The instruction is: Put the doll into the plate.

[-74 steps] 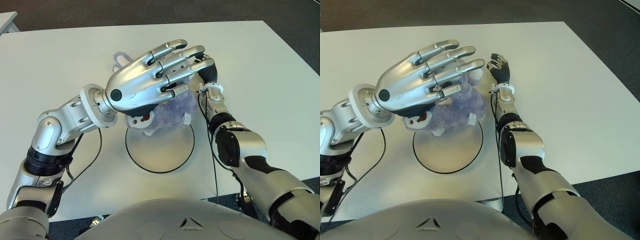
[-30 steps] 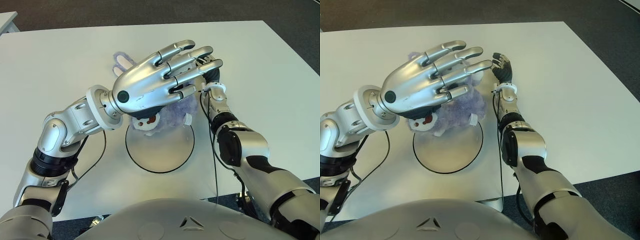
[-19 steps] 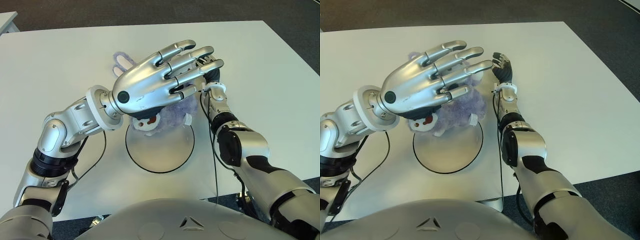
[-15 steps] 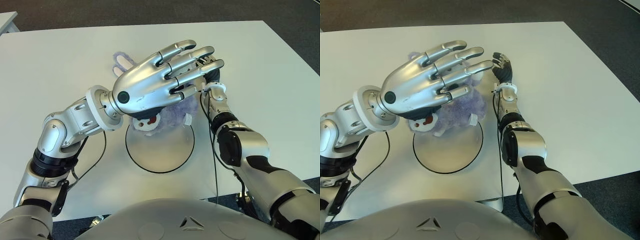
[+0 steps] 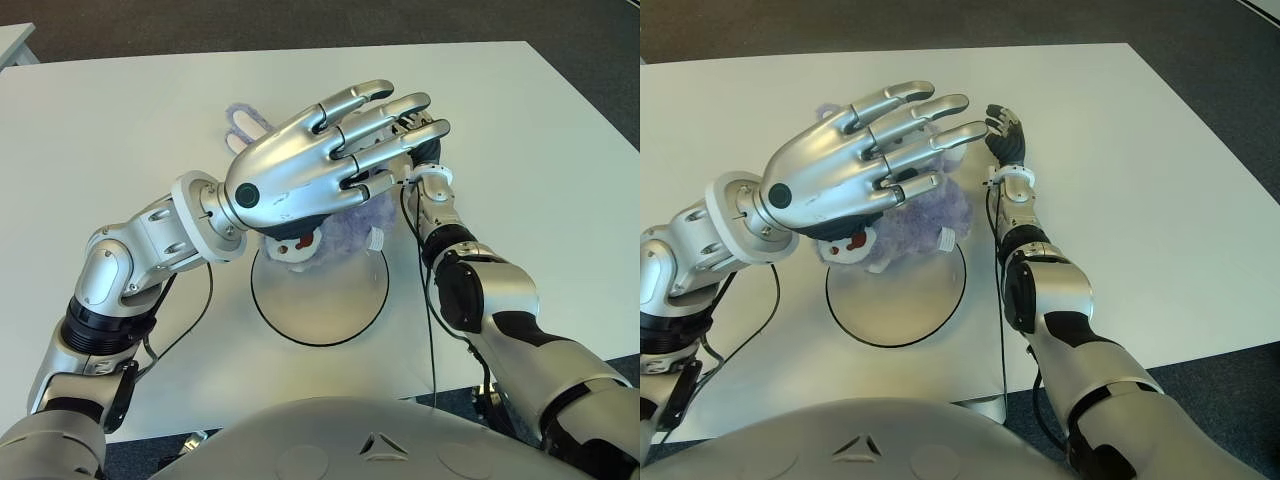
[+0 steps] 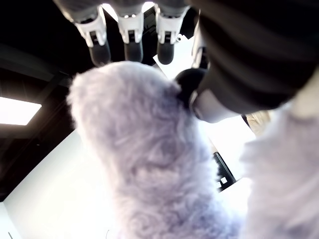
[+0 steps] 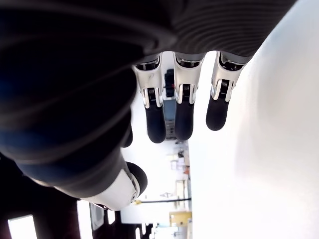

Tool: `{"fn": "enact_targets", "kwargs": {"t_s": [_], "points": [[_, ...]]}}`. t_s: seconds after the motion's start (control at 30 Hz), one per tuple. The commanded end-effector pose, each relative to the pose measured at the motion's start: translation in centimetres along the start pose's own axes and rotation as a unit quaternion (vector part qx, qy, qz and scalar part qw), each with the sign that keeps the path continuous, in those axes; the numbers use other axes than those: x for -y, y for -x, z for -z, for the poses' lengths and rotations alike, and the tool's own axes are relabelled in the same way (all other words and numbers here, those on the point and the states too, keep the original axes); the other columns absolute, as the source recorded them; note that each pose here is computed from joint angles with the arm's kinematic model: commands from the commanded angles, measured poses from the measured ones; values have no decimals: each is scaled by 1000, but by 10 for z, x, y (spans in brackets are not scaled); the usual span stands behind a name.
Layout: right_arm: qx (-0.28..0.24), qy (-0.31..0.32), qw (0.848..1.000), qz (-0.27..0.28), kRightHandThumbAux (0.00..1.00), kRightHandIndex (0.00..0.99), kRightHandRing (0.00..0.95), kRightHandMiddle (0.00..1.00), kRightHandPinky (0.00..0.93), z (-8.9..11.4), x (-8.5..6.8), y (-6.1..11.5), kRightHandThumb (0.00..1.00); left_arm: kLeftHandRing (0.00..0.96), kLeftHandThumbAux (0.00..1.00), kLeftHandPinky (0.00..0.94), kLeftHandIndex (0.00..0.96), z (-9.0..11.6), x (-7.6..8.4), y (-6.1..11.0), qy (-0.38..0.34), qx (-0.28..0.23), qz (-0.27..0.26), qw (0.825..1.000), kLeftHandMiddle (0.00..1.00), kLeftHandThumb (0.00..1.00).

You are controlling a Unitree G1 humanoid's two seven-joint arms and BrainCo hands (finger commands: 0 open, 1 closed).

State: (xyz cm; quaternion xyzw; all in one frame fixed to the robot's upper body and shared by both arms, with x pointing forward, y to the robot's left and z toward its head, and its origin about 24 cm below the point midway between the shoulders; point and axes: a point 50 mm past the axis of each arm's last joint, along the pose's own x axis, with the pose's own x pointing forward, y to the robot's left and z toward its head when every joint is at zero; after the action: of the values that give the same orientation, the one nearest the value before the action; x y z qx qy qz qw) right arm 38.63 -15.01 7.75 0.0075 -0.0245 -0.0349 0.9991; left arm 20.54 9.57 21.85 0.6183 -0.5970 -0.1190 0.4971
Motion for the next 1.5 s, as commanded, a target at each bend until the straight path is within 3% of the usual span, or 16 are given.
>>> {"fn": "enact_targets", "kwargs": {"t_s": [0.03,1.5], "points": [[-10,-3,1000,4,852,234,183,214,188,7,3,3,528,5,703,75,420,0,2,0,4,-1,9,1000,55,714],[-10,-3,1000,3,852,234,183,214,188,8,1,4,528,5,703,75,420,0,2,2,4,-1,10,1000,55,714]]}}
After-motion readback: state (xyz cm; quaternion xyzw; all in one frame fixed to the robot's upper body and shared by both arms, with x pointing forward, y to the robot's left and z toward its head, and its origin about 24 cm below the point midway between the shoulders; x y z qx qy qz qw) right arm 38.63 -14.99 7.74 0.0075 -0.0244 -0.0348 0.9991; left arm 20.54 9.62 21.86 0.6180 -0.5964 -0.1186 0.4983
